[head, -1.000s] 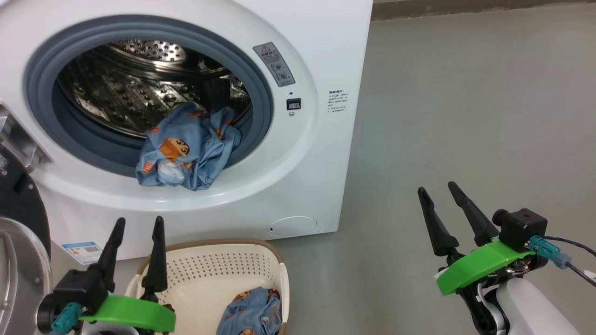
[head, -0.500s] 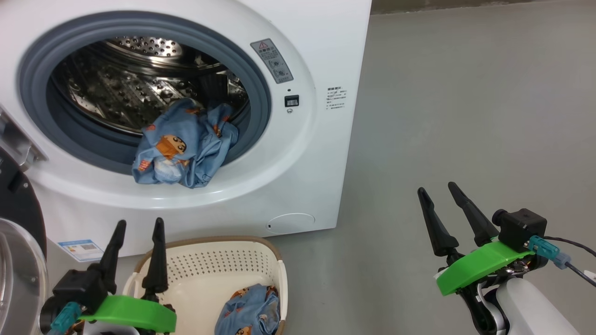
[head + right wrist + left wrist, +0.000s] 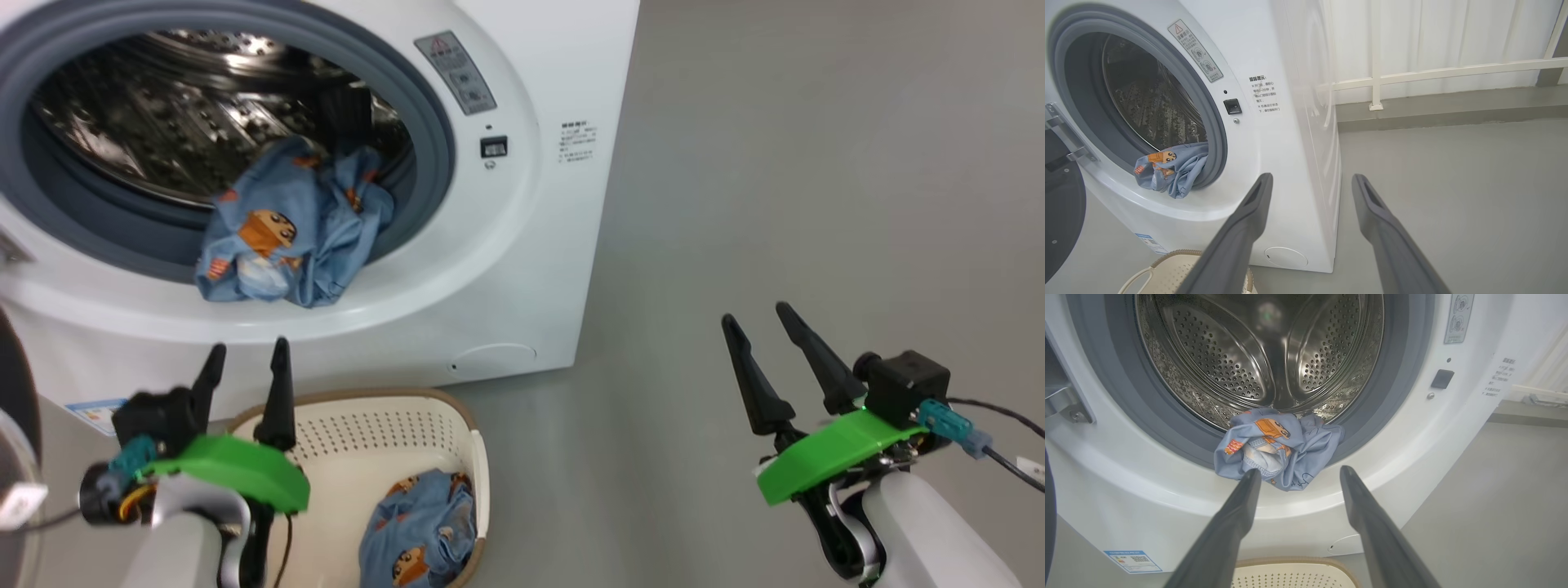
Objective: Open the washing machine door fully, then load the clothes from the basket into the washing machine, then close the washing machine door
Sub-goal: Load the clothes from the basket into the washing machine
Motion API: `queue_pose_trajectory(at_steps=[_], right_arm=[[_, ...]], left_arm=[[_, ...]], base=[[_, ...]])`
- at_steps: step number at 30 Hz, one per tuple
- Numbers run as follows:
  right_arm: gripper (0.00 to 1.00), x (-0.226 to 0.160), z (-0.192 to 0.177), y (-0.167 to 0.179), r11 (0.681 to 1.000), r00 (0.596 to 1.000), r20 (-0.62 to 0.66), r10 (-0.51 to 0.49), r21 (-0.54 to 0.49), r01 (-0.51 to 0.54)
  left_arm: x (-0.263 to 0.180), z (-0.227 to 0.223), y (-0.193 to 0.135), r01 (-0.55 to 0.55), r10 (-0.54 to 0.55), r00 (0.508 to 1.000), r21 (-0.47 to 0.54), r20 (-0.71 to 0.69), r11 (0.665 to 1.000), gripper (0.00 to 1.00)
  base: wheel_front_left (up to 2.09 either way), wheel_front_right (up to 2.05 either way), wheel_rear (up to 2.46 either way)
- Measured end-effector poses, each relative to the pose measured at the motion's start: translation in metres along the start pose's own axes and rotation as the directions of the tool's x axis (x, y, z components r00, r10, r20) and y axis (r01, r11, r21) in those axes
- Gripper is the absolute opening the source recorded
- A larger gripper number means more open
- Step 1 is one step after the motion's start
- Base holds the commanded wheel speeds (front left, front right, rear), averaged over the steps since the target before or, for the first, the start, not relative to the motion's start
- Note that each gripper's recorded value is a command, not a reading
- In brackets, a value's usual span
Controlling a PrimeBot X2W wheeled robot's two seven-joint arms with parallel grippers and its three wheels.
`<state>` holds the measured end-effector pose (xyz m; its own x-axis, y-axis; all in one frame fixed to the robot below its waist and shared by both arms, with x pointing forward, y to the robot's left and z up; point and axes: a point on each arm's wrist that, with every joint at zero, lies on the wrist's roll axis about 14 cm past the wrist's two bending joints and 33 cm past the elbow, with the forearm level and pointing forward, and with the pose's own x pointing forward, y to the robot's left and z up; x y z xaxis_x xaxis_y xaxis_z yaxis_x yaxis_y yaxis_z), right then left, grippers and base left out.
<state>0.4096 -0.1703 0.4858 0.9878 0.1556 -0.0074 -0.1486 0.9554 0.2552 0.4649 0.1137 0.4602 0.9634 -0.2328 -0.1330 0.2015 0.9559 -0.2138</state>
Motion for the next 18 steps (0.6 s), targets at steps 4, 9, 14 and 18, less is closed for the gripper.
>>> queue_pose_trajectory(at_steps=[4,9,14,18], right_arm=[[1.0,0.009,-0.001,0.001,1.0,1.0,-0.003,0.011,-0.02,-0.011],[1.0,0.016,-0.009,-0.003,1.0,1.0,-0.019,-0.003,-0.009,0.002],[1.0,0.024,-0.016,-0.01,1.0,0.999,-0.033,-0.02,-0.005,0.02],[1.0,0.029,-0.023,-0.017,0.999,0.998,-0.046,-0.039,-0.001,0.039]], left_arm=[[0.023,-0.006,0.001,0.006,-0.005,1.0,0.003,-0.031,1.0,1.0],[0.052,-0.017,0.004,0.01,-0.009,0.997,0.008,-0.076,1.0,1.0],[0.081,-0.029,0.005,0.019,-0.016,0.992,0.021,-0.122,1.0,1.0],[0.1,-0.041,0.012,0.015,-0.009,0.986,0.032,-0.167,0.999,1.0]], base=[[0.0,0.0,0.0],[0.0,0.0,0.0],[0.0,0.0,0.0],[0.0,0.0,0.0]])
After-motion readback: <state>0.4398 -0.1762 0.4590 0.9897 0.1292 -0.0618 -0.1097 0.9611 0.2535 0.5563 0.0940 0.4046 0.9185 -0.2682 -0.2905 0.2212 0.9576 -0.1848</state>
